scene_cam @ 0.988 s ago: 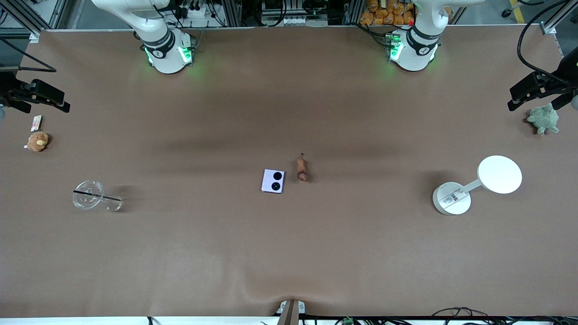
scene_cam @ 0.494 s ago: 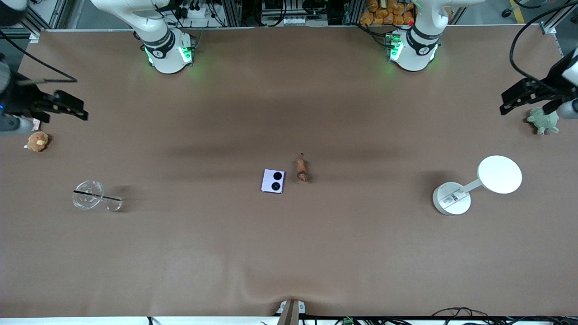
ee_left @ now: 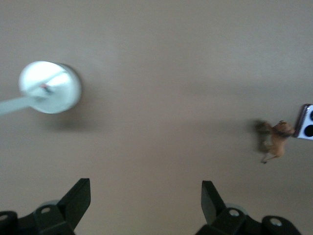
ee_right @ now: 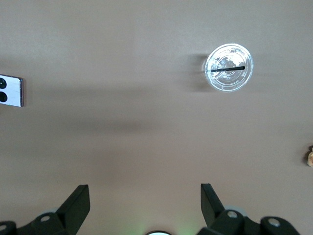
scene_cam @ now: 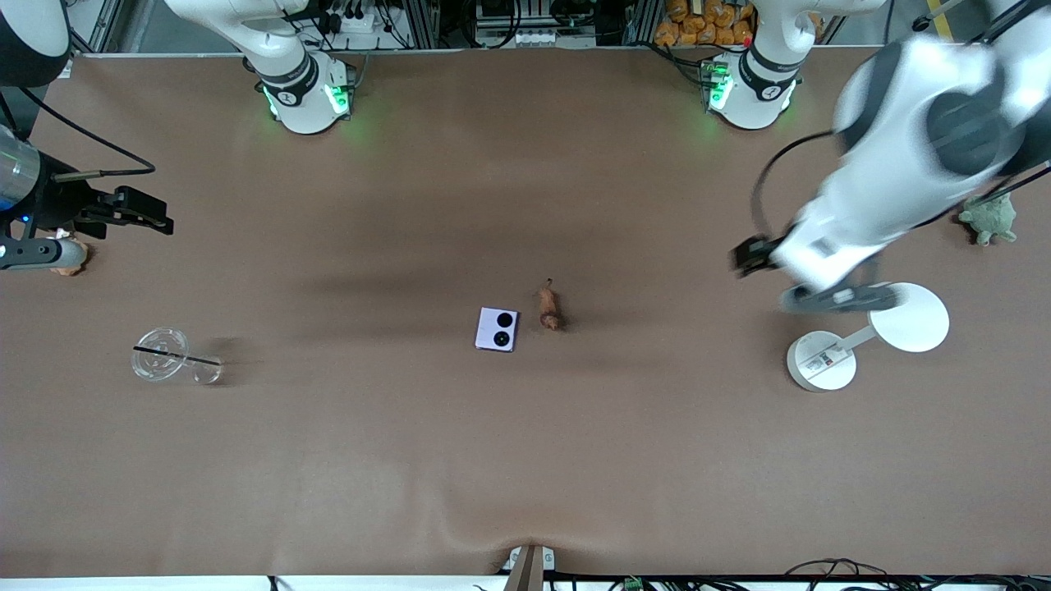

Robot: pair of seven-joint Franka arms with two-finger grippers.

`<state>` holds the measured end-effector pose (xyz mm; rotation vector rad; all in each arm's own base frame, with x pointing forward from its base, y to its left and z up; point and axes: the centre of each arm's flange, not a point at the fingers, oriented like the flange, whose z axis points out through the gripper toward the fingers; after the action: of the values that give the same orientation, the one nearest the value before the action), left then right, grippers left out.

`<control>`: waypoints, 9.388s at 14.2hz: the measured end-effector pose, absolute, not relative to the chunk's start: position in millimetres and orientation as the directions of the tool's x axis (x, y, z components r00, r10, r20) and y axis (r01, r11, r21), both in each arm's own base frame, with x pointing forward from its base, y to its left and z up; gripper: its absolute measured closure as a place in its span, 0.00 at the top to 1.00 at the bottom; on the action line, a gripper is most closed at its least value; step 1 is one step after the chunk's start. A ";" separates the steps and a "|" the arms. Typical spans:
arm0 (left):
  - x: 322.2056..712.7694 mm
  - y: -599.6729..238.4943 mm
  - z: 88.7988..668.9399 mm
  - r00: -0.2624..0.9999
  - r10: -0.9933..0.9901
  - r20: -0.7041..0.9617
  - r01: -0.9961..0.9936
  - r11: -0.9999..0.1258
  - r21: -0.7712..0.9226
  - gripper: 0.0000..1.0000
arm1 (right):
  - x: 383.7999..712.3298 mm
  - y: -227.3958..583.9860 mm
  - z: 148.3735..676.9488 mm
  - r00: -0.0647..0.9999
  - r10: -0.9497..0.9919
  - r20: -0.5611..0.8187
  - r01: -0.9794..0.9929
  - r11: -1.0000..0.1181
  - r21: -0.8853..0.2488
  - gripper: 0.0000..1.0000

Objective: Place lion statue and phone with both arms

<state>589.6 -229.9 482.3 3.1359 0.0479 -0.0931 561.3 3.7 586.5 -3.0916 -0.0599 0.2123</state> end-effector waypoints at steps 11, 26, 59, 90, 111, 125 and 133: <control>567.1 -458.1 283.8 0.962 0.272 -0.029 0.274 -0.958 0.084 1.00 | 577.6 3.7 557.1 0.987 0.037 -0.159 0.030 -0.999 -0.045 1.00; 579.7 -452.9 244.5 0.977 0.198 0.077 0.201 -0.979 -0.034 0.37 | 603.6 62.6 490.5 0.967 -0.095 -0.238 -0.132 -0.980 -0.147 1.00; 636.9 -75.2 213.8 0.998 -0.054 0.017 -0.055 -0.998 0.010 0.64 | 572.5 434.7 185.6 0.987 -0.149 -0.052 -0.153 -0.983 -0.099 1.00; 561.5 -57.7 661.2 0.994 0.025 0.104 0.030 -0.999 -0.042 1.00 | 692.3 26.1 274.4 0.979 -0.115 -0.171 -0.117 -0.993 0.002 0.84; 537.6 -63.6 655.1 0.998 0.014 0.053 0.016 -0.999 -0.048 1.00 | 711.2 4.8 342.6 1.000 0.005 -0.022 0.005 -1.000 -0.020 1.00; 537.8 -62.5 647.2 0.999 0.016 0.037 0.018 -0.999 -0.050 1.00 | 558.3 -9.8 618.3 0.996 0.029 -0.088 0.026 -0.999 -0.040 1.00; 536.6 -68.9 645.3 1.000 0.011 0.027 0.012 -1.000 -0.008 1.00 | 546.0 -9.9 633.8 0.997 0.028 -0.070 0.027 -0.999 -0.019 1.00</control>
<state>536.6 -68.9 645.3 3.1499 0.0180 0.0424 546.0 -9.9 633.8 -3.1209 -0.0429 0.1096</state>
